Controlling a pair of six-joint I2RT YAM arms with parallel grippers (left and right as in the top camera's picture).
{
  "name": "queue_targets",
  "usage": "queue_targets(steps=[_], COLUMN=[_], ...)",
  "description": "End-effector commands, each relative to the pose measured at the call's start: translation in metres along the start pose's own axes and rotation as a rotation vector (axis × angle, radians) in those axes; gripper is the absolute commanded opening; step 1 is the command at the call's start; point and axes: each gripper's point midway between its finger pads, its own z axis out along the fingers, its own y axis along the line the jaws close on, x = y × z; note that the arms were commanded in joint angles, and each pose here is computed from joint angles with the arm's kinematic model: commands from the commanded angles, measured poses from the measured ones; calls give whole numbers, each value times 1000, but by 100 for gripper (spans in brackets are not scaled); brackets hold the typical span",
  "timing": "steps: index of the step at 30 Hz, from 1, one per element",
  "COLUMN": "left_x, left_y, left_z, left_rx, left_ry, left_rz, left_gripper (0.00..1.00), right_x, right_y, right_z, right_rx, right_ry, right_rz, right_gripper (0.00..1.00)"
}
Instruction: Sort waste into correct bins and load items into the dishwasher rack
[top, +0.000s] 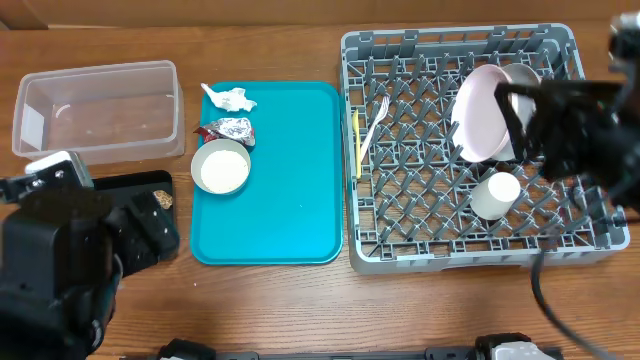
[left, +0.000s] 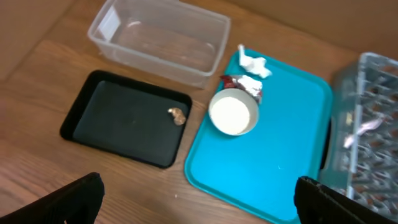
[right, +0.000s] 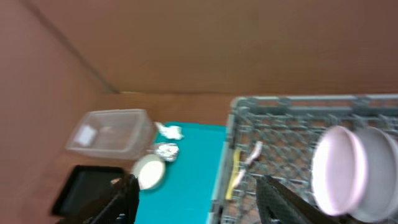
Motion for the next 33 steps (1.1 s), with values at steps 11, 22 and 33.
queue_targets(steps=[11, 22, 33], left_x=[82, 130, 155], left_y=[-109, -142, -137], left_z=[180, 326, 369], left_rx=[101, 34, 8], left_ry=[478, 623, 682], left_rz=[353, 390, 383], left_gripper=[93, 77, 45], right_x=[97, 154, 88], right_y=[-26, -63, -43], right_z=[62, 123, 11], right_rx=[-12, 35, 148], right_ry=[461, 678, 154], right_rz=[206, 307, 60], right_gripper=[73, 62, 68])
